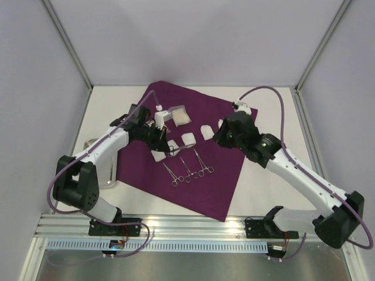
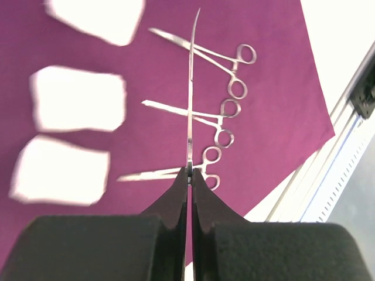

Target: Prepare the surgical pack

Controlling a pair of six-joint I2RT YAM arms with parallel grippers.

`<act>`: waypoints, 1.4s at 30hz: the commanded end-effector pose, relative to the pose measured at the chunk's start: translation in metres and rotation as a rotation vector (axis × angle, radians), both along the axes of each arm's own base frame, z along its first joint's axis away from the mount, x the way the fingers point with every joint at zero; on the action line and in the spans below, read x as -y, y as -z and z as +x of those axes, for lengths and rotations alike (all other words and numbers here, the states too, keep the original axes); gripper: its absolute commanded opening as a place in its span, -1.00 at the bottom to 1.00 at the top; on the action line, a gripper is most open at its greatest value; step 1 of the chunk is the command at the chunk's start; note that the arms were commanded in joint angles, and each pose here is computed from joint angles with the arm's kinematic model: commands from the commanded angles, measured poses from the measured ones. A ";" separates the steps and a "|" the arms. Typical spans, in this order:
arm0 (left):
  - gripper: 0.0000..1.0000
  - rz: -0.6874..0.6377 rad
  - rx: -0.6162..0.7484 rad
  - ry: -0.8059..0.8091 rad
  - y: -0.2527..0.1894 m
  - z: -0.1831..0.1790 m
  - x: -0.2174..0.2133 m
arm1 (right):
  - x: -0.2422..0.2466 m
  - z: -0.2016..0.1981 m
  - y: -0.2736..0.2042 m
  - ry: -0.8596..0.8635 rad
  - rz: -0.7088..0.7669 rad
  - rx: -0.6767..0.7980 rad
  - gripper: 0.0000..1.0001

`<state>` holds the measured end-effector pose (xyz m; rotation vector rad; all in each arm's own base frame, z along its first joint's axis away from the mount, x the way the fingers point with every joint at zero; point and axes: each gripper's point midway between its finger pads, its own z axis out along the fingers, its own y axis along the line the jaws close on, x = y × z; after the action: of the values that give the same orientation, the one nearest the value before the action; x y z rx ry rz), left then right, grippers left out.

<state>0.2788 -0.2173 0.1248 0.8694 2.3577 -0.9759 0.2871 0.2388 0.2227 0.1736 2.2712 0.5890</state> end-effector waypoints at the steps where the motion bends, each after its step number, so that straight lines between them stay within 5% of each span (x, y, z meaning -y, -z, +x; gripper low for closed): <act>1: -1.00 -0.037 0.041 -0.025 -0.027 -0.006 -0.018 | 0.022 -0.023 0.000 -0.065 -0.029 0.024 -0.86; 8: -1.00 -0.079 0.089 -0.172 -0.056 -0.003 -0.072 | 0.024 -0.043 0.011 -0.154 -0.018 0.030 -0.82; 13: -1.00 -0.117 0.019 -0.428 -0.055 0.004 -0.149 | 0.022 -0.047 0.018 -0.178 0.003 0.050 -0.83; 22: -1.00 -0.168 -0.014 -0.703 -0.041 -0.017 -0.227 | 0.018 -0.049 0.049 -0.215 -0.010 0.034 -0.87; 42: -1.00 -0.130 -0.120 -0.872 -0.024 -0.052 -0.286 | 0.001 -0.050 0.087 -0.250 0.021 -0.049 -0.93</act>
<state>0.2255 0.0613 0.1367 -0.3490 2.3758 -0.8189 0.2312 0.2282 0.1270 -0.0867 2.3957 0.6964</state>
